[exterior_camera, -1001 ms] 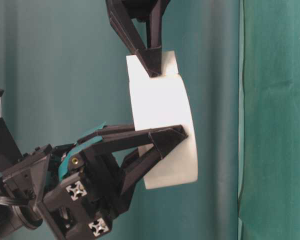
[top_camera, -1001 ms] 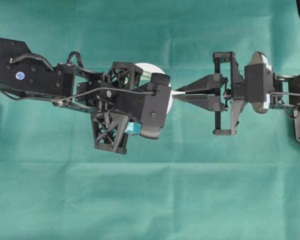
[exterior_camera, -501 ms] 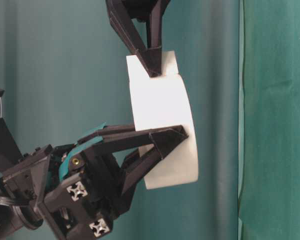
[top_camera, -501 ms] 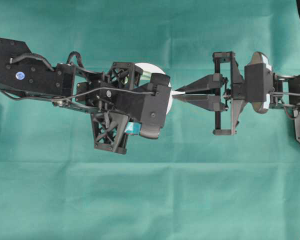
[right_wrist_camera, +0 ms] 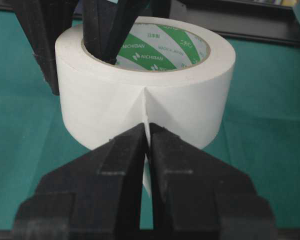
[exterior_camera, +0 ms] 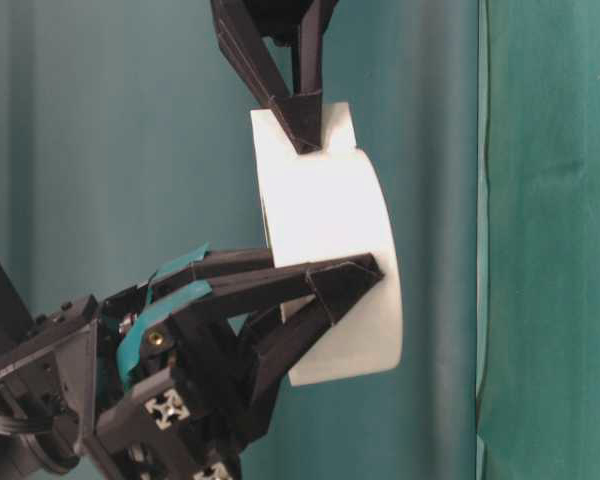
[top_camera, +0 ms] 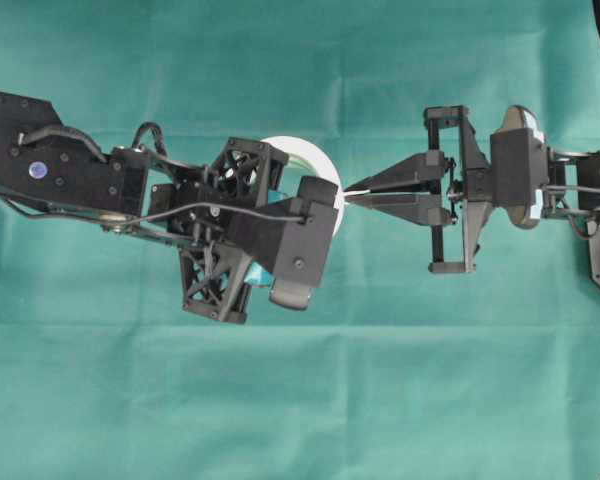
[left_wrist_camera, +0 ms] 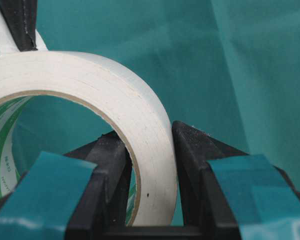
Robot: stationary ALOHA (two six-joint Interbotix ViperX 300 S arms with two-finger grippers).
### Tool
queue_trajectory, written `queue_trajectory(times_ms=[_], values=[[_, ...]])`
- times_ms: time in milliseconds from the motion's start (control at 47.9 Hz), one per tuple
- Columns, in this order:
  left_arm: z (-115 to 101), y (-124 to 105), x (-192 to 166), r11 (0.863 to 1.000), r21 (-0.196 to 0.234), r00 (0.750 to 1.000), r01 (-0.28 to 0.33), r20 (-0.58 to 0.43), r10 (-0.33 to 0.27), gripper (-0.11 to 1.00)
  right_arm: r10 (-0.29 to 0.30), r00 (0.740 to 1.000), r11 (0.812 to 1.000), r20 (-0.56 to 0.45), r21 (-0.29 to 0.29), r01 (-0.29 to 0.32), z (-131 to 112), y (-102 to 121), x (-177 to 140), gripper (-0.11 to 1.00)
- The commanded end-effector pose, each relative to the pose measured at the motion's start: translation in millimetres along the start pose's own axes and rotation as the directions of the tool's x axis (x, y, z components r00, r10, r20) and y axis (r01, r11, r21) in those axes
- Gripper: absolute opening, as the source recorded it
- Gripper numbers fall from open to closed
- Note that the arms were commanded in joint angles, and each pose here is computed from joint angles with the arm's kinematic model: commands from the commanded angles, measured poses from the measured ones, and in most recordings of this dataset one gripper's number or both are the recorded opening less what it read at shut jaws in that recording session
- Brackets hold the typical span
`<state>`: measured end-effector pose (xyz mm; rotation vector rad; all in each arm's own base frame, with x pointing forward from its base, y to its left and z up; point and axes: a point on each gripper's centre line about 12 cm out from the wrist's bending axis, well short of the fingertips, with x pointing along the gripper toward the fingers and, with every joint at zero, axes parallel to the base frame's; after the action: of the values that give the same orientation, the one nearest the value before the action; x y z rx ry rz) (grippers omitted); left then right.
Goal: Peel off the duct tape with your right arm.
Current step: 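Pull the roll away with the left gripper, unrolling tape from the right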
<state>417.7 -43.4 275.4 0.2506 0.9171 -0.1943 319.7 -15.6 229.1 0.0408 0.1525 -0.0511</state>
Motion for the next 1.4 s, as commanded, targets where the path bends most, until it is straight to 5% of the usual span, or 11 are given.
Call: queue_trajectory(times_ms=[0, 939, 1377], values=[[9, -21, -12, 0.999, 0.046, 0.999, 0.029, 0.034, -0.031, 0.22, -0.03, 0.999, 1.0, 0.023, 0.007, 0.03, 6, -9, 0, -0.09], [34, -95, -32, 0.973, 0.197, 0.985, 0.124, 0.096, -0.145, 0.22, -0.078, 0.997, 0.997, 0.016, 0.014, 0.077, 3, -25, -3, -0.09], [51, -130, -50, 0.906, 0.405, 0.965, 0.12, 0.168, -0.203, 0.22, -0.112, 0.993, 0.994, 0.022, 0.02, 0.112, 2, -36, -3, -0.09]])
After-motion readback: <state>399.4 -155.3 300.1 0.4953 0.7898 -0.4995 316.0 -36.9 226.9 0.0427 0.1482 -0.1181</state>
